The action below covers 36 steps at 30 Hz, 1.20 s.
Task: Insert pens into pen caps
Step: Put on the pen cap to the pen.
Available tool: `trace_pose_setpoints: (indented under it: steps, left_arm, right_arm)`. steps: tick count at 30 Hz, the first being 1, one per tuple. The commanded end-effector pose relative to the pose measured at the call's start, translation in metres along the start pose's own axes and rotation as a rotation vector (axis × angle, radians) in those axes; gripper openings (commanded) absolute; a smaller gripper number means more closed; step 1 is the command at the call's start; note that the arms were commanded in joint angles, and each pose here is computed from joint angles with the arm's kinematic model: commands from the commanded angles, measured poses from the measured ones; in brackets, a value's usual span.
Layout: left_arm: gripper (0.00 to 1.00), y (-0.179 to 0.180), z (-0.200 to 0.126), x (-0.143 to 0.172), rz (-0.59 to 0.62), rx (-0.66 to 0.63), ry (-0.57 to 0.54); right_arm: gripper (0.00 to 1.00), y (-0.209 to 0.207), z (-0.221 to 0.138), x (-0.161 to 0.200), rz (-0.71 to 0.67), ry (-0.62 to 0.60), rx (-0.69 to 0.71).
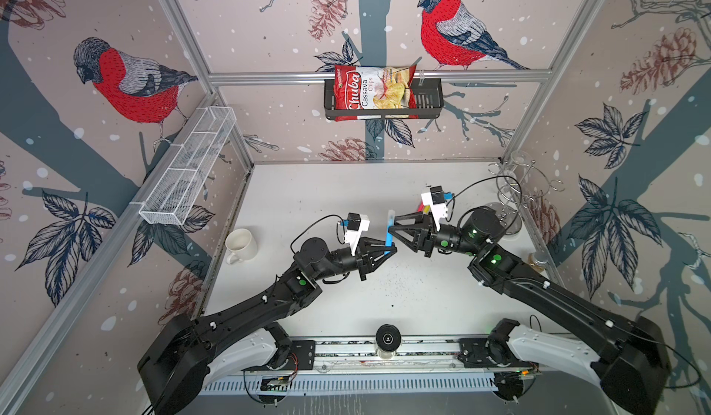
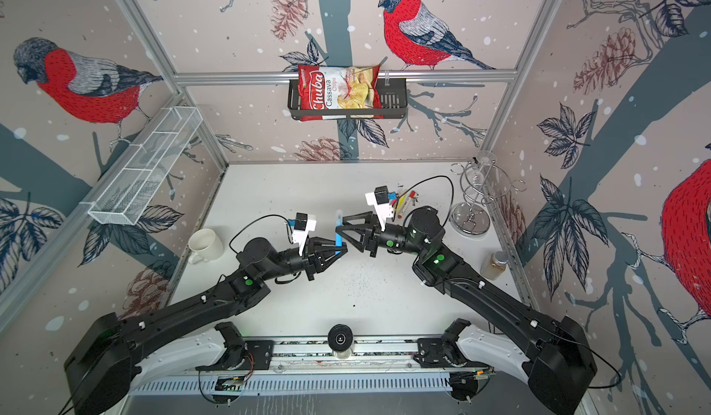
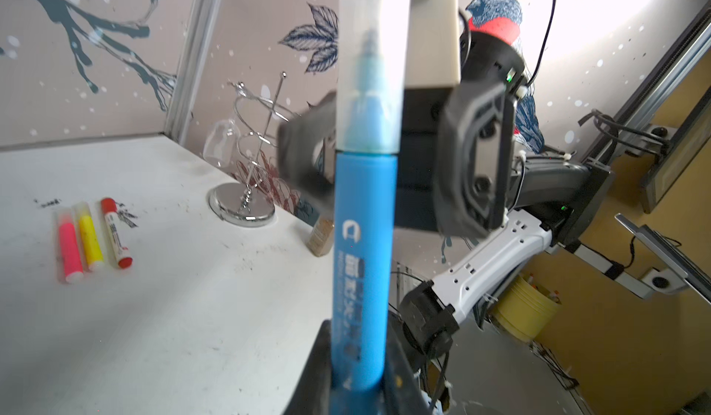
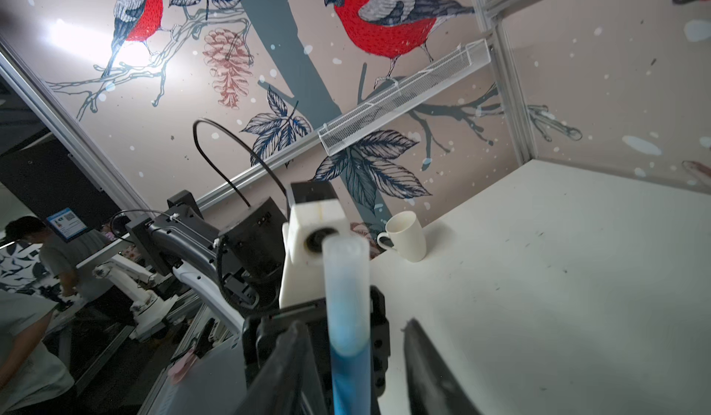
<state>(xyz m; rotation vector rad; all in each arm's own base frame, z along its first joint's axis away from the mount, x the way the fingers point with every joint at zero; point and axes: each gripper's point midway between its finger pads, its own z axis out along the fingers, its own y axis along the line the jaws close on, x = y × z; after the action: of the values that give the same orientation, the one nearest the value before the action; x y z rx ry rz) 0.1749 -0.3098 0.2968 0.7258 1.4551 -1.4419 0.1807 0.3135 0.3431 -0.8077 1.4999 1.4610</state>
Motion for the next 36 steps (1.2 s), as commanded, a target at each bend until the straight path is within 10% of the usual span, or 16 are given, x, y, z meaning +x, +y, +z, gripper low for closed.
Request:
trace_pose_setpoints:
  steps: [1,36]
  left_arm:
    - [0.00,-0.002,-0.002,-0.015,0.061,-0.008,-0.061]
    - [0.00,-0.001,0.003,-0.003,0.054,0.004,0.001]
  right_arm:
    - [0.61,0.006,-0.004,-0.002,-0.022,0.004,-0.004]
    - [0.67,-0.013,0.017,-0.067,-0.114,0.015,0.140]
